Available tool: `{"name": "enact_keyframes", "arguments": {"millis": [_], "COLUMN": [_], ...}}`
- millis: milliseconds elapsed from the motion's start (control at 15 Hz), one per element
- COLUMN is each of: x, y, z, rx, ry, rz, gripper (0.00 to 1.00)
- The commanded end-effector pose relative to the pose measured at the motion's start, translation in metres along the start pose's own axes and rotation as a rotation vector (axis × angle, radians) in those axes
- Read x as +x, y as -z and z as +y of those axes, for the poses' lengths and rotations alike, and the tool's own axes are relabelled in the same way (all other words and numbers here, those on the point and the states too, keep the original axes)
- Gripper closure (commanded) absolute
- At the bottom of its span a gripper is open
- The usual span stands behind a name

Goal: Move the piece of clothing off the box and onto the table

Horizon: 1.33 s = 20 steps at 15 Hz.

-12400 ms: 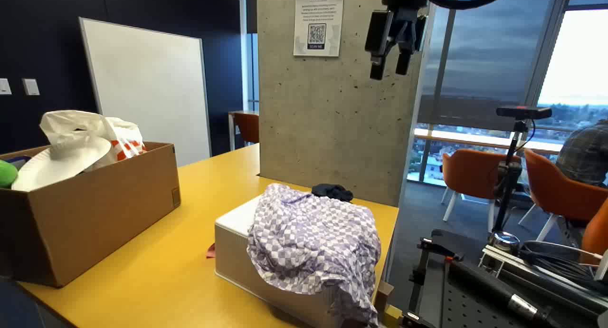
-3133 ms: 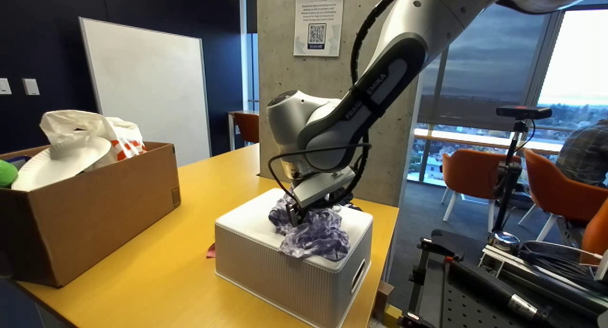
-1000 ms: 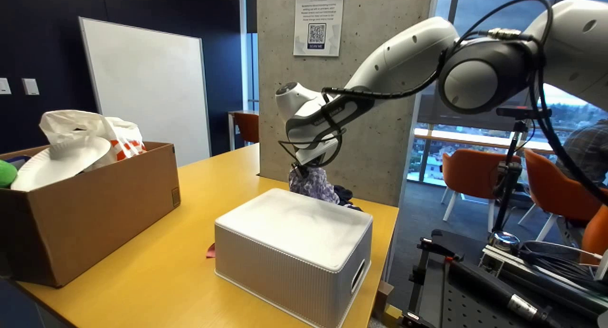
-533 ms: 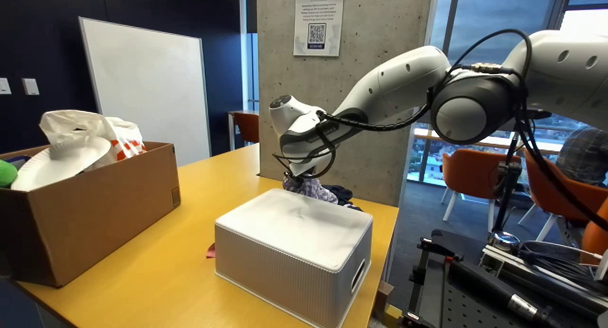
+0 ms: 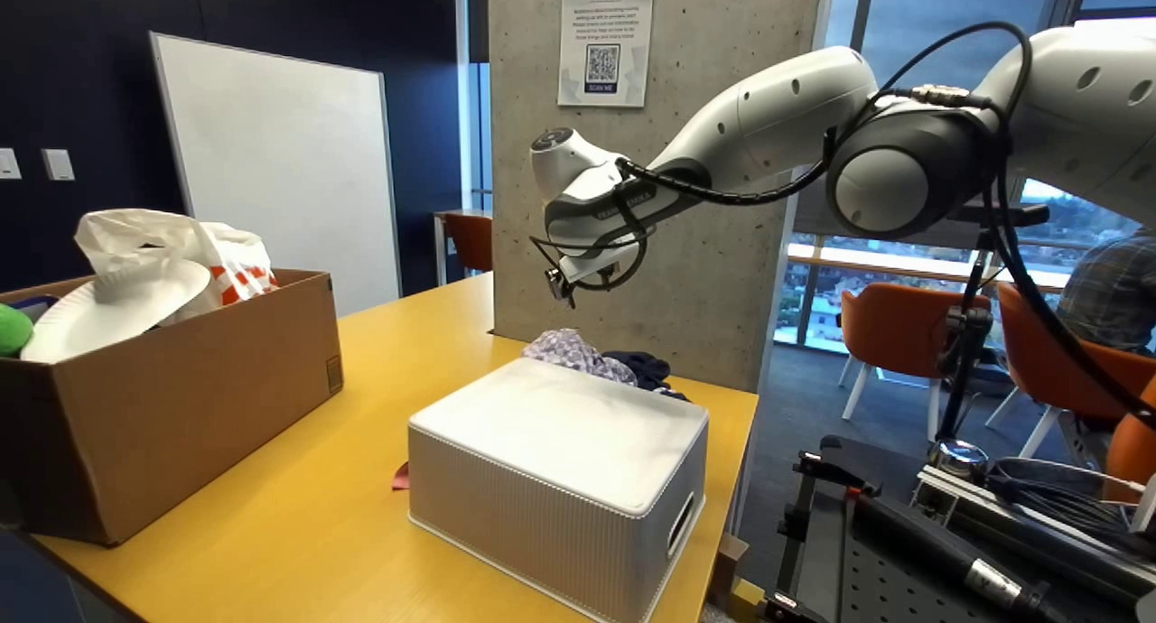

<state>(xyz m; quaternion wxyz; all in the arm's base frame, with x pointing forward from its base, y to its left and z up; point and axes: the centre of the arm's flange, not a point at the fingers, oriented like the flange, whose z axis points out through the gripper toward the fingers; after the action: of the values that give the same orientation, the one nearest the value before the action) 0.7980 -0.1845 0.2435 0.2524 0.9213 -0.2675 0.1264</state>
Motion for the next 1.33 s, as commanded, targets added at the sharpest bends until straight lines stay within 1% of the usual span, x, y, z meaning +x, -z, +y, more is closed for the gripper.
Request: {"name": "enact_keyframes", "arguments": {"millis": [0,133,333,600,867,1000,1267], "x": [-0.033,-0.05,-0.076,-0.1,-0.124,-0.132,-0.142], "y": [0.01,0.002,-0.016,-0.03,-0.03,-0.037,-0.065], "z": [0.03,0.035,0.032,0.027,0.028,0.034,0.044], "rx": [0.012,0.002,0.026,0.074,0.108,0.106,0.088], "ry": [-0.03,-0.04,-0.068,-0.153,-0.196,-0.219,-0.264], "rz": [-0.035,-0.052,-0.09,-0.06,-0.048,-0.049,-0.067], "gripper": [0.0,0.0,0.0,0.0,0.0,0.0,0.0]}}
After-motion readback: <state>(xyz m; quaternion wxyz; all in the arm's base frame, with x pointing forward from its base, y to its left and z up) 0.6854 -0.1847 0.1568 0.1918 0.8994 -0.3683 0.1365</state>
